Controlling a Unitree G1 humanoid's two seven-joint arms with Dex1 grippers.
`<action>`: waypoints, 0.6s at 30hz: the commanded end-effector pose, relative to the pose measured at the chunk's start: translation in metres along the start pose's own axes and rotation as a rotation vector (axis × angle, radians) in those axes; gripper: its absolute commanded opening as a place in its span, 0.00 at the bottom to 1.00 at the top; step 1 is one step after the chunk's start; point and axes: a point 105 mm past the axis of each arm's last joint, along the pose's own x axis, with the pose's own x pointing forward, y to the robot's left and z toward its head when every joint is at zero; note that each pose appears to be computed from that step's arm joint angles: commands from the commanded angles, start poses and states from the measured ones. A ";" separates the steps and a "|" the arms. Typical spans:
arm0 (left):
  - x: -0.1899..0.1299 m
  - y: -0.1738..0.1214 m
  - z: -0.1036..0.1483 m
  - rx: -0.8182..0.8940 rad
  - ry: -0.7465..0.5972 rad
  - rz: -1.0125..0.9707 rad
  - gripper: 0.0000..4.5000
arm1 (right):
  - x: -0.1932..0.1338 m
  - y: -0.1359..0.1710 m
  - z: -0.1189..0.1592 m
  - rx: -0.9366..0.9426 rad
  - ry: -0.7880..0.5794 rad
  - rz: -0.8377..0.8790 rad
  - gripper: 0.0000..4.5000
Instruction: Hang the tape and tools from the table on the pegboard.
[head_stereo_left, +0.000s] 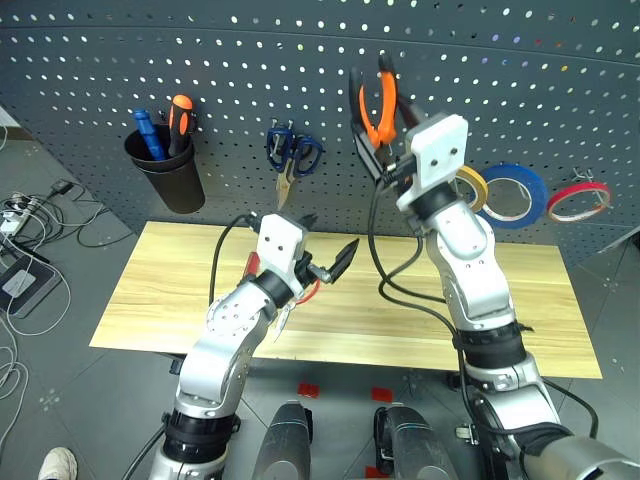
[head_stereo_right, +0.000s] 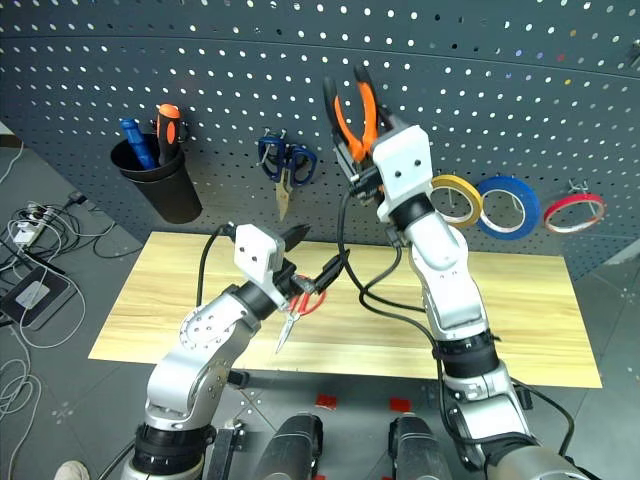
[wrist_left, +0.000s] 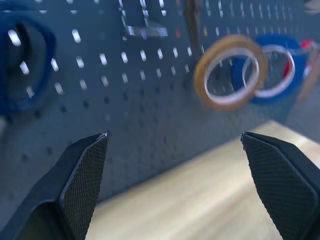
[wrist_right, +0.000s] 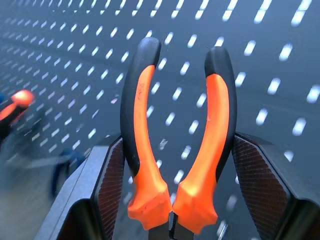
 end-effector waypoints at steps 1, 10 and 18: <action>0.008 0.003 0.011 0.024 -0.051 0.016 1.00 | 0.008 -0.008 0.015 -0.034 -0.107 -0.047 0.66; 0.033 0.008 0.025 0.060 -0.106 -0.016 1.00 | 0.032 -0.004 0.007 -0.004 -0.161 -0.120 0.66; 0.042 0.011 0.029 0.065 -0.126 -0.009 1.00 | 0.048 -0.008 0.009 0.020 -0.199 -0.169 0.66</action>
